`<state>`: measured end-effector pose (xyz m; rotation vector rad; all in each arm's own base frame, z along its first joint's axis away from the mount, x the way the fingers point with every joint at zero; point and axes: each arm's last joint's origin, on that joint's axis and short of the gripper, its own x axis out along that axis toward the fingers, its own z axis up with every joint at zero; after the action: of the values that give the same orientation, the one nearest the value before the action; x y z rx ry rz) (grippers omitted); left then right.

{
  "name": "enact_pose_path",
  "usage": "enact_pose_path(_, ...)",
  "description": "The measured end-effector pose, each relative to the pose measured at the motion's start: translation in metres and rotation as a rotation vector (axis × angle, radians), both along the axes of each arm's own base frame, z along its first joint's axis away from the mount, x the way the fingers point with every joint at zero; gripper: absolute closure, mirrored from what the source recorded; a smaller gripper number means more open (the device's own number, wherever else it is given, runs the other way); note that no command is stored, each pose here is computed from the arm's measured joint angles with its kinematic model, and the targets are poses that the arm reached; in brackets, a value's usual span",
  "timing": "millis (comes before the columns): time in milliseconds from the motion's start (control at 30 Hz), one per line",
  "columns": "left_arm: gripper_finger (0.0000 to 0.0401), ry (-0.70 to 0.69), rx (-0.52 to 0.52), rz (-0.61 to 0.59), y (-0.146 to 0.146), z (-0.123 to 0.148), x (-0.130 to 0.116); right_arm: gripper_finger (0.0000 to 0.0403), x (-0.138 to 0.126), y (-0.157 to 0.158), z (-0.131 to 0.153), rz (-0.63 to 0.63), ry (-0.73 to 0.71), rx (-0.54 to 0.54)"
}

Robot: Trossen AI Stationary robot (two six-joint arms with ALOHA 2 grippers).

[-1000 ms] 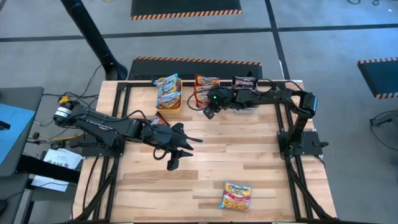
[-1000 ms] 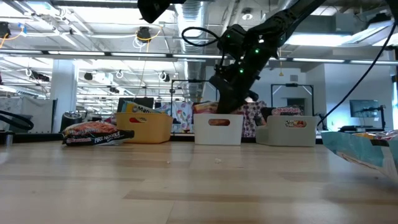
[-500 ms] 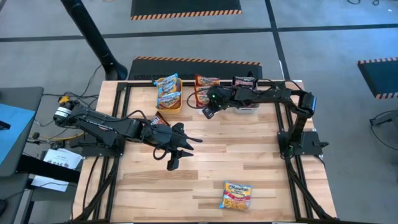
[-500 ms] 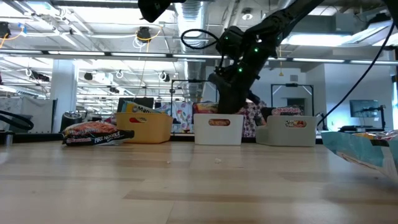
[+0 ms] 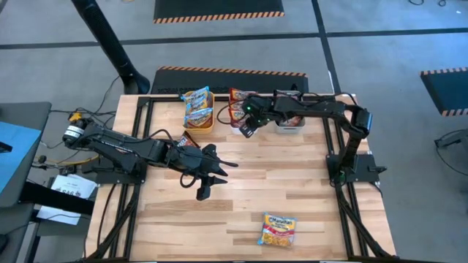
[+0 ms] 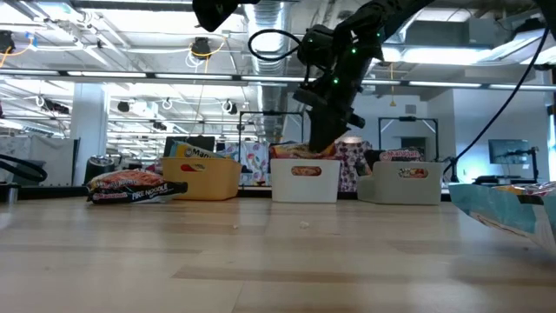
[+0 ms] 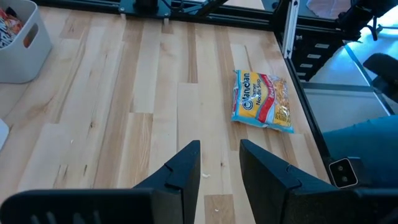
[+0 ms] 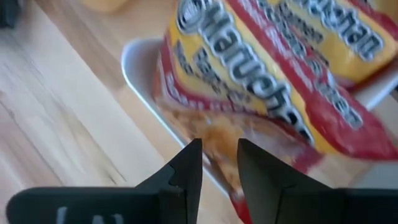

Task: Sort Maruchan noodles
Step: Put the red noodle pack into the white bin

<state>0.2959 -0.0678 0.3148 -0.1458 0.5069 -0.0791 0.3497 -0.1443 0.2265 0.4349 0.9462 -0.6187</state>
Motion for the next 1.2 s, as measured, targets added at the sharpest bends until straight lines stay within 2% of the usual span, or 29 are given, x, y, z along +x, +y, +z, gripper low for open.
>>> enact_pose_path(267,0.0301,0.0,0.0,0.0,0.0,0.0,0.0,0.0285,-0.009,0.002,0.002,-0.008,0.119,0.027)
enact_pose_path(533,0.0301,0.0,0.0,0.0,0.0,0.0,0.0,0.0286,-0.01,-0.005,0.003,-0.03,0.116,-0.013)
enact_pose_path(967,0.0301,0.0,0.0,0.0,0.0,0.0,0.0,0.0286,-0.011,-0.004,-0.006,-0.043,0.107,0.006)
enact_pose_path(1200,0.0301,0.0,0.0,0.0,0.0,0.0,0.0,0.0286,-0.003,-0.004,-0.027,-0.045,0.139,0.05)
